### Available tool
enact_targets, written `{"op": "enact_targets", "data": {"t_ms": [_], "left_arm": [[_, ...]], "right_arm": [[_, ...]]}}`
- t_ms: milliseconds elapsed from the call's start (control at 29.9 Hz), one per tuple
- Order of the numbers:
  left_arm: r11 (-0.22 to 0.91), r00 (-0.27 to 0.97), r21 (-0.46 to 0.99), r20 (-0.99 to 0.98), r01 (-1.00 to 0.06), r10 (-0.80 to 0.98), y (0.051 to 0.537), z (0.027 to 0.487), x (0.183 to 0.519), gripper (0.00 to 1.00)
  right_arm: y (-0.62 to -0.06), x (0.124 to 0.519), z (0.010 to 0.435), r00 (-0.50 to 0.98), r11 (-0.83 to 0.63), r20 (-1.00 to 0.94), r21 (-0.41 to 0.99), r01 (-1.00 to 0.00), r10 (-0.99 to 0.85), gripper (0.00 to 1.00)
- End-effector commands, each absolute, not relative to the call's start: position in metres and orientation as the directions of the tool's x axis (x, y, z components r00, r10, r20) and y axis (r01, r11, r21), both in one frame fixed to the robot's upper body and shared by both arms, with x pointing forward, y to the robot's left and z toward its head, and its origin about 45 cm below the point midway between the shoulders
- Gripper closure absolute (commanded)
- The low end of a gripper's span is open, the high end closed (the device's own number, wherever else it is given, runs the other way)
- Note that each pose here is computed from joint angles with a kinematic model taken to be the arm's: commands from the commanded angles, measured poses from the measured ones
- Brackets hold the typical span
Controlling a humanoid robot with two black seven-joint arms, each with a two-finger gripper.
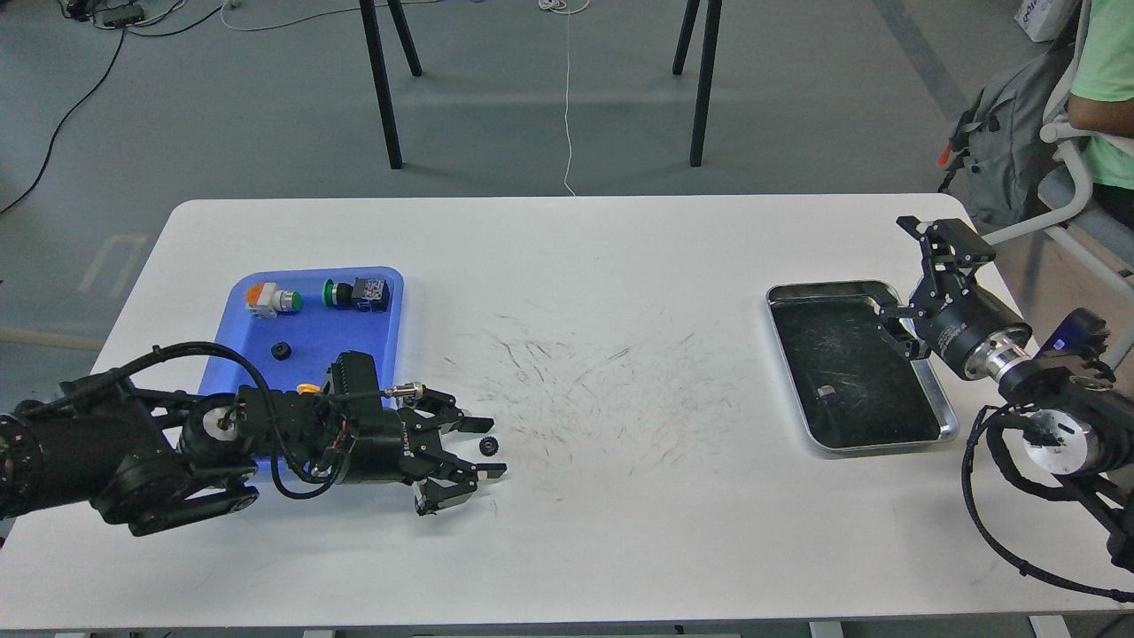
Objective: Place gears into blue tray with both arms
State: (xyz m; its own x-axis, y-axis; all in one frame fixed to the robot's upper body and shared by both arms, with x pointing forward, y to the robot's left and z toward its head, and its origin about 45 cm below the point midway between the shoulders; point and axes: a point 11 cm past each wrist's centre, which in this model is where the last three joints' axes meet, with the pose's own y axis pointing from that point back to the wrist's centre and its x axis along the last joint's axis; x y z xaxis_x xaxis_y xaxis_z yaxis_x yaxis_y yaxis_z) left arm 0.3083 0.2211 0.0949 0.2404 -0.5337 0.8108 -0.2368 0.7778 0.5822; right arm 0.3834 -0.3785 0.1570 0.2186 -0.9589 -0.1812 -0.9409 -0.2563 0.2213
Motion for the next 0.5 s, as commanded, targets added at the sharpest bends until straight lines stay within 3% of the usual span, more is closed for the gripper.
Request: {"op": "enact_targets", "data": {"t_ms": [0,468], "left_arm": [[0.779,0.236,0.583,0.81,-0.231,-0.536,0.2191,0.0938,0.3076,0.48],[0.767,0.237,0.592,0.805,-0.248,-0.545,0.2242,0.0911,0.312,0.5]], "right_arm": [[-0.3786,0.3834,0.1568,0.217,-0.255,-0.18,0.222,-0.941,-0.959,0.06],[-0.3778,0.3831,0.1565,0.228,-0.262,-0.164,0.225,-0.938,-0.96,0.06]]}}
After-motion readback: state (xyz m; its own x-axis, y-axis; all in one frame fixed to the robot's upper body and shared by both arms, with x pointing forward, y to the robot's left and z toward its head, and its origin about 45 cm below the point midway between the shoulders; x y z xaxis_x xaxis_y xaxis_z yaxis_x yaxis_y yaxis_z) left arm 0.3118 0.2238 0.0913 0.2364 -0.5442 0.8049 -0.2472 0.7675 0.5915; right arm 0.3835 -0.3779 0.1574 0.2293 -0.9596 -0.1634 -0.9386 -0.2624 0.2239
